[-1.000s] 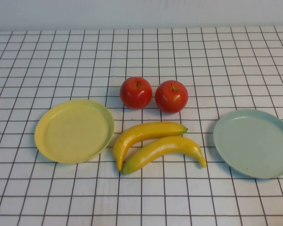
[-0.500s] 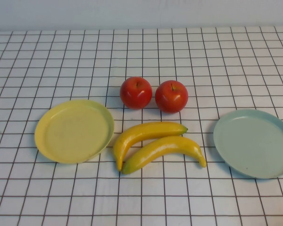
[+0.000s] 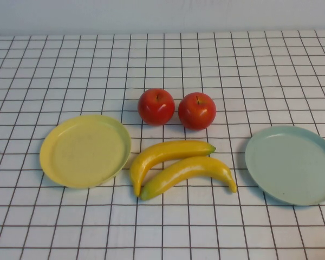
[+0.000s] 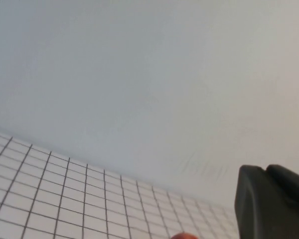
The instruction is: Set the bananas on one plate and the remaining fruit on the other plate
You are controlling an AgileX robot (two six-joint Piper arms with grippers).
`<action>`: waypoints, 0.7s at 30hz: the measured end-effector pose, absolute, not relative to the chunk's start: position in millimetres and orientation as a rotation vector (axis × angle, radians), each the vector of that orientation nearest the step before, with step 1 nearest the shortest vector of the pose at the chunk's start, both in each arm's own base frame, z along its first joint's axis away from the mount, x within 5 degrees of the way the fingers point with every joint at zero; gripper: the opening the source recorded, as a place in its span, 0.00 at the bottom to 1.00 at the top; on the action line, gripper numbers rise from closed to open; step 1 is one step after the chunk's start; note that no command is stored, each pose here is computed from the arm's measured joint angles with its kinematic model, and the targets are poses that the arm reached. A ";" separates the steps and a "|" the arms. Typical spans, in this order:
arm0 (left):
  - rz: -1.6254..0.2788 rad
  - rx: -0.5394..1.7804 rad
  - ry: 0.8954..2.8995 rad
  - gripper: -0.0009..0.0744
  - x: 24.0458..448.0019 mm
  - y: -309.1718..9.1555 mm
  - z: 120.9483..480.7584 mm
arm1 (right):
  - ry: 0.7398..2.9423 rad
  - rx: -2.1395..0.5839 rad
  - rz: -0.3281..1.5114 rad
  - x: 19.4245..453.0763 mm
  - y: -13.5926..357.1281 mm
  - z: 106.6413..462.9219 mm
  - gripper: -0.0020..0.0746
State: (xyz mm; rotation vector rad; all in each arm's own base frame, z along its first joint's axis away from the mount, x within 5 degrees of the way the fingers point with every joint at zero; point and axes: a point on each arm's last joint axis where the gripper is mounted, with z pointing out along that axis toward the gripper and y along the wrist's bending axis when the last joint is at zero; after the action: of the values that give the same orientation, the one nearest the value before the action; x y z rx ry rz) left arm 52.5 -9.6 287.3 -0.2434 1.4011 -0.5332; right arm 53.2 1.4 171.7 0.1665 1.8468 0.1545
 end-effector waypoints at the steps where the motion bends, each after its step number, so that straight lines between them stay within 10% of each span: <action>1: -0.487 -0.165 1.429 0.01 54.1 -12.6 304.7 | 1.847 0.166 0.154 53.2 1.4 171.7 0.01; 8: -0.251 0.285 1.785 0.01 119.3 -32.9 391.0 | 1.847 0.166 0.154 53.2 1.4 171.7 0.01; 21: -0.185 0.699 2.224 0.01 264.2 -77.2 403.7 | 1.847 0.166 0.154 53.2 1.4 171.7 0.01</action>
State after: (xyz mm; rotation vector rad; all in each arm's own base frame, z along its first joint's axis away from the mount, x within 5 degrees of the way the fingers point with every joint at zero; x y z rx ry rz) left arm 264.2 -77.2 403.7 0.6995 2.2242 -0.1853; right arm 53.2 1.4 171.7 0.1665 1.8468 0.1545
